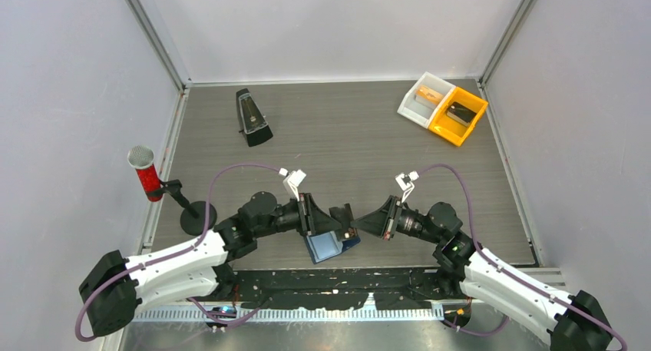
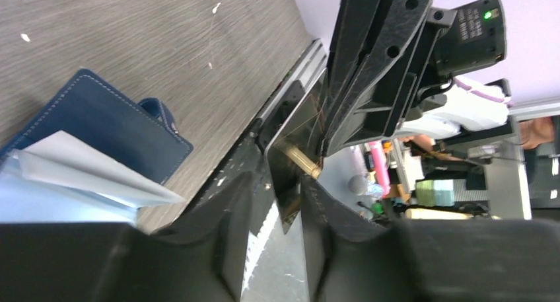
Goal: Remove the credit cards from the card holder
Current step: Place the credit card in the storage box.
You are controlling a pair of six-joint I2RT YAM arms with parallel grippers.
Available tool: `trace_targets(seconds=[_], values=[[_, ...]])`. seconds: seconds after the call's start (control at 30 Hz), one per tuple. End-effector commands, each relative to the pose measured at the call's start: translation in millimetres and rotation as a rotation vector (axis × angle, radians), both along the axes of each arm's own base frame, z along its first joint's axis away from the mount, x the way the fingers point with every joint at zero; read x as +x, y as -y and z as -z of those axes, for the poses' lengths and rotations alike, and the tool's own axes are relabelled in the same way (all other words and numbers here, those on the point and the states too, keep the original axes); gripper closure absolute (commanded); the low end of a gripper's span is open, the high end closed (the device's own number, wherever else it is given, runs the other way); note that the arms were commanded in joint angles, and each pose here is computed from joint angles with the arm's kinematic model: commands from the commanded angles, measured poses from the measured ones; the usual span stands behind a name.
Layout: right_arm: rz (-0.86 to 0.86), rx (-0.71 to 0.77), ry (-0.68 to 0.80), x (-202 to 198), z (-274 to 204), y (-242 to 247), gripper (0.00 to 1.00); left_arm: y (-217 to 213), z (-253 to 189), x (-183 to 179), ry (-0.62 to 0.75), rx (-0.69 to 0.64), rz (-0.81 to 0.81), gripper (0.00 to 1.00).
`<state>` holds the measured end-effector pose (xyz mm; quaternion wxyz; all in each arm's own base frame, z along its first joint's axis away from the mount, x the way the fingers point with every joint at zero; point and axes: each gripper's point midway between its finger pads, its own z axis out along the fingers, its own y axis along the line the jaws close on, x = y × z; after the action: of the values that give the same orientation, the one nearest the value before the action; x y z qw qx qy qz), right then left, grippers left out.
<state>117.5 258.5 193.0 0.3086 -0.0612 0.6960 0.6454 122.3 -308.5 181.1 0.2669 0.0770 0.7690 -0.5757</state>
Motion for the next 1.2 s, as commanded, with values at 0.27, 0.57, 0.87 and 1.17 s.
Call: trace_targets(seconds=[0.27,0.57,0.87,1.17], values=[[-0.089,-0.150,0.187,-9.2,-6.8,1.4,0.64,-4.3,-18.9,-13.2,0.068,-0.066,0.054,0.99],[-0.130,-0.323,0.346,-5.2,-32.1,9.9,0.60,-15.0,-12.6,-37.7,0.081,0.031,0.179,1.00],[-0.284,-0.349,0.398,-13.2,-51.5,-1.3,0.58,-16.9,-17.3,-56.2,0.087,0.056,0.300,1.00],[-0.466,-0.284,0.348,-27.8,-44.5,-17.1,0.56,-12.9,-20.2,-64.3,0.088,0.040,0.371,1.00]])
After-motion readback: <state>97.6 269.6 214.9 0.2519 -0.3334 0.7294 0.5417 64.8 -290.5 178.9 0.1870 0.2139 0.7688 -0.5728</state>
